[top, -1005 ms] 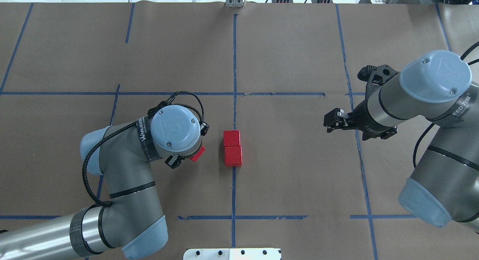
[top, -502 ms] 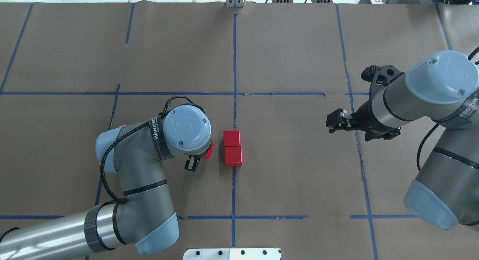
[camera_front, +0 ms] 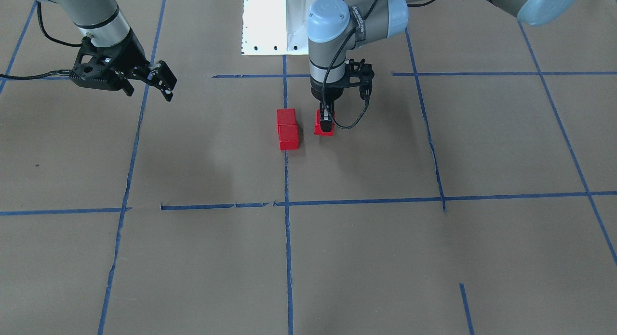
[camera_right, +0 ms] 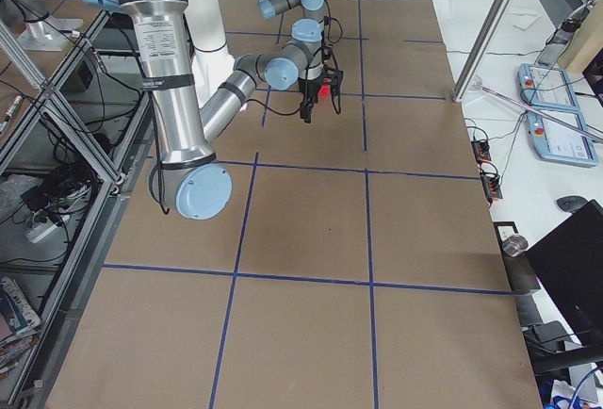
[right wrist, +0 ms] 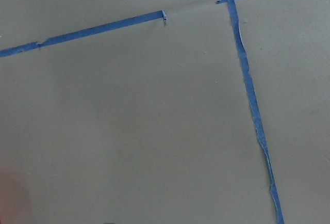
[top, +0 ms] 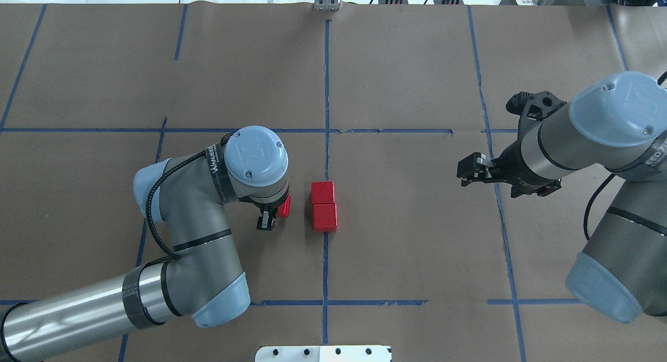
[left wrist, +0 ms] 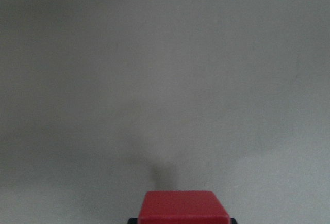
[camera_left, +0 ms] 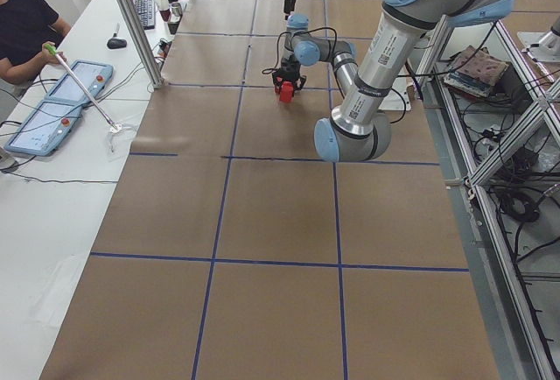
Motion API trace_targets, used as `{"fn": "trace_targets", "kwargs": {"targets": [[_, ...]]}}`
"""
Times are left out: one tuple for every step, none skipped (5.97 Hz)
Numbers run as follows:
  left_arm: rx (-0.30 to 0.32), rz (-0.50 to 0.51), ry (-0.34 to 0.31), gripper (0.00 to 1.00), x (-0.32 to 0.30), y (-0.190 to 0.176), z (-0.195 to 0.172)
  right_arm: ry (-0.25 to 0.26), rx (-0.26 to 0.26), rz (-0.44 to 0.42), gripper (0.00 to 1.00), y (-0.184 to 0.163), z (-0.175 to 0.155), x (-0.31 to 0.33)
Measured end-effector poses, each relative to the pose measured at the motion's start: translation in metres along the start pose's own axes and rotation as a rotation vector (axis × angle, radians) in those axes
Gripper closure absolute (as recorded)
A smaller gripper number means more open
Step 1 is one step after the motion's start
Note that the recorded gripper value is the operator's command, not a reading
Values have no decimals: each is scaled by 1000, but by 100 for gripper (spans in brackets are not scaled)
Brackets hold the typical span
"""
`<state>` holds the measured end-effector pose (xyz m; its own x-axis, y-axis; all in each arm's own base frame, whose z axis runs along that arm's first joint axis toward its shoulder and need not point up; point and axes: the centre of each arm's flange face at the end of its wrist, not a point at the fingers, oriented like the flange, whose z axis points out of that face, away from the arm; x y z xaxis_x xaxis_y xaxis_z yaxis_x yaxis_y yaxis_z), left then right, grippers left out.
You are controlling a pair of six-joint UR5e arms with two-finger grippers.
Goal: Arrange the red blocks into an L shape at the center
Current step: 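Carry the red cube with the left gripper toward the two-cube column, then place the cube beside the farther cube of the column, adjusting its position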
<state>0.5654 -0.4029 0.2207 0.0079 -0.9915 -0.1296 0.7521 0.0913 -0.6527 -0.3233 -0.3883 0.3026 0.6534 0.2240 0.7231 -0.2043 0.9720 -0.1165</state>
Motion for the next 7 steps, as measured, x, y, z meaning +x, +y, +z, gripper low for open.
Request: {"fn": "trace_targets", "kwargs": {"targets": [[-2, -17, -4, 100, 3, 0, 7, 0, -1, 1, 0, 0, 0, 0], [-14, -30, 1, 100, 5, 3, 7, 1, -2, 2, 0, 0, 1, 0], [-36, -41, 11, 100, 6, 6, 4, 2, -3, 1, 0, 0, 1, 0], [-48, -55, 16, 100, 7, 8, 5, 2, -3, 1, 0, 0, 1, 0], [-48, -62, 16, 100, 9, 12, 6, 2, -3, 1, 0, 0, 1, 0], [-49, -64, 16, 100, 13, 19, 7, 2, -3, 1, 0, 0, 2, 0], [-47, -65, 15, 100, 15, 24, 8, 2, -3, 0, 0, 0, 2, 0]]}}
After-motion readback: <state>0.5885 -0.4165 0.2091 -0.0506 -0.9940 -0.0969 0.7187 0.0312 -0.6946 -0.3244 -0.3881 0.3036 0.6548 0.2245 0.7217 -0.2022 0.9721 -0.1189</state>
